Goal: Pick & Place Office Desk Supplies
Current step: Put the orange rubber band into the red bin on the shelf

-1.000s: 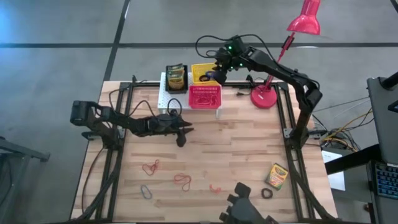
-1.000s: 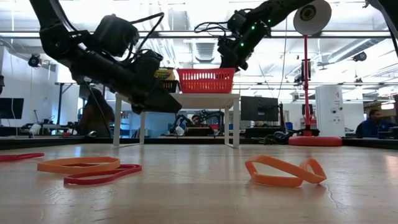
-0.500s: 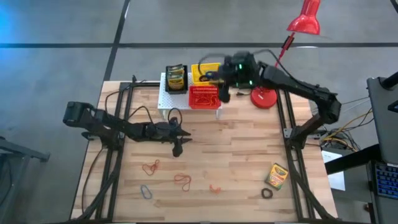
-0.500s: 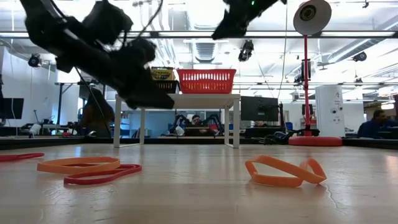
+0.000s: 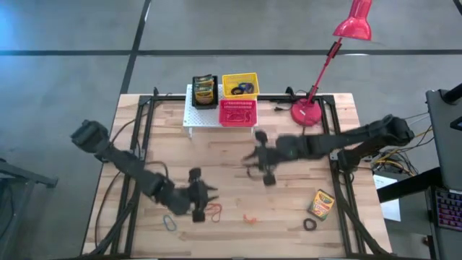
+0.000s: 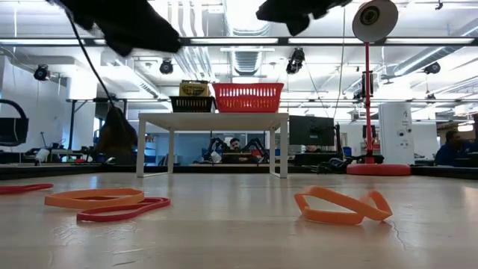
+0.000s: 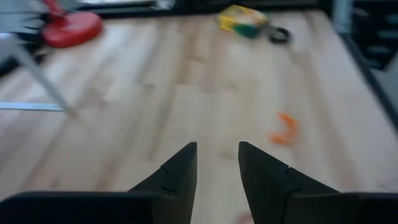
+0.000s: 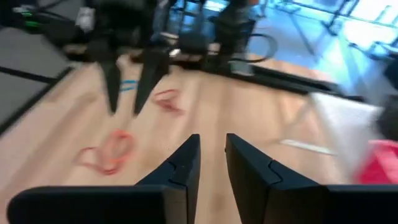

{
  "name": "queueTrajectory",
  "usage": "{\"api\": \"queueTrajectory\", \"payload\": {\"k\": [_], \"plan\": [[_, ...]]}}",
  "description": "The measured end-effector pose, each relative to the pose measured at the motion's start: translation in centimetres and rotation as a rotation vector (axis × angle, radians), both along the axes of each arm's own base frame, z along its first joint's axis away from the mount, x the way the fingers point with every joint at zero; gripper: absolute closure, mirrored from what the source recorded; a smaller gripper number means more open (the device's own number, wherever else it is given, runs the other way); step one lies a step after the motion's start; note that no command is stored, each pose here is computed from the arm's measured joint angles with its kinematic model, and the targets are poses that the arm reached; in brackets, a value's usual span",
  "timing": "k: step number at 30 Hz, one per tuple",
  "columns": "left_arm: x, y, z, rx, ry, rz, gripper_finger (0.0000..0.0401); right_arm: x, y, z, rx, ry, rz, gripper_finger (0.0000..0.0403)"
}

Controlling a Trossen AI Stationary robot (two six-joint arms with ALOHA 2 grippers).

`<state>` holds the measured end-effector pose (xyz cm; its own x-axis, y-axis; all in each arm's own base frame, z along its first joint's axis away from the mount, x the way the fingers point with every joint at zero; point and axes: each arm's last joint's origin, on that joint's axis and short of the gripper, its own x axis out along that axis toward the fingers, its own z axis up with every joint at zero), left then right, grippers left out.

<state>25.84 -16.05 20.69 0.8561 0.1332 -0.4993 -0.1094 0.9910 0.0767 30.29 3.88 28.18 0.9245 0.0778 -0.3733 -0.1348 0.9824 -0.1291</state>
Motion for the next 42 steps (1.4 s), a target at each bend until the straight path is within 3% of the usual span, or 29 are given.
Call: {"api": "queueTrajectory", "payload": {"k": [7,12,18,23,28,42], "plan": [[-0.1,-6.1,0.0,0.054,0.241,-0.093,0.0281,-2.2,5.9,-4.7,0.068,0.132,0.046,0.0345],[1.9,-8.5,-1.1,0.013,0.354,-0.063,0.0282,-3.5,9.2,-7.6,0.135,0.205,0.121,0.0346],[4.3,-10.8,-2.4,-0.041,0.327,-0.046,0.0282,-3.4,12.6,-11.6,0.143,0.290,0.243,0.0327],[5.6,-11.8,-3.4,-0.157,0.247,0.053,0.0282,-2.4,14.1,-13.9,0.128,0.375,0.290,0.0276],[6.4,-12.2,-4.6,-0.166,0.139,0.142,0.0282,-1.1,15.1,-15.2,0.071,0.393,0.324,0.0247],[7.0,-12.6,-4.6,-0.210,0.022,0.165,0.0282,-0.1,14.7,-17.1,-0.009,0.424,0.322,0.0277]]}}
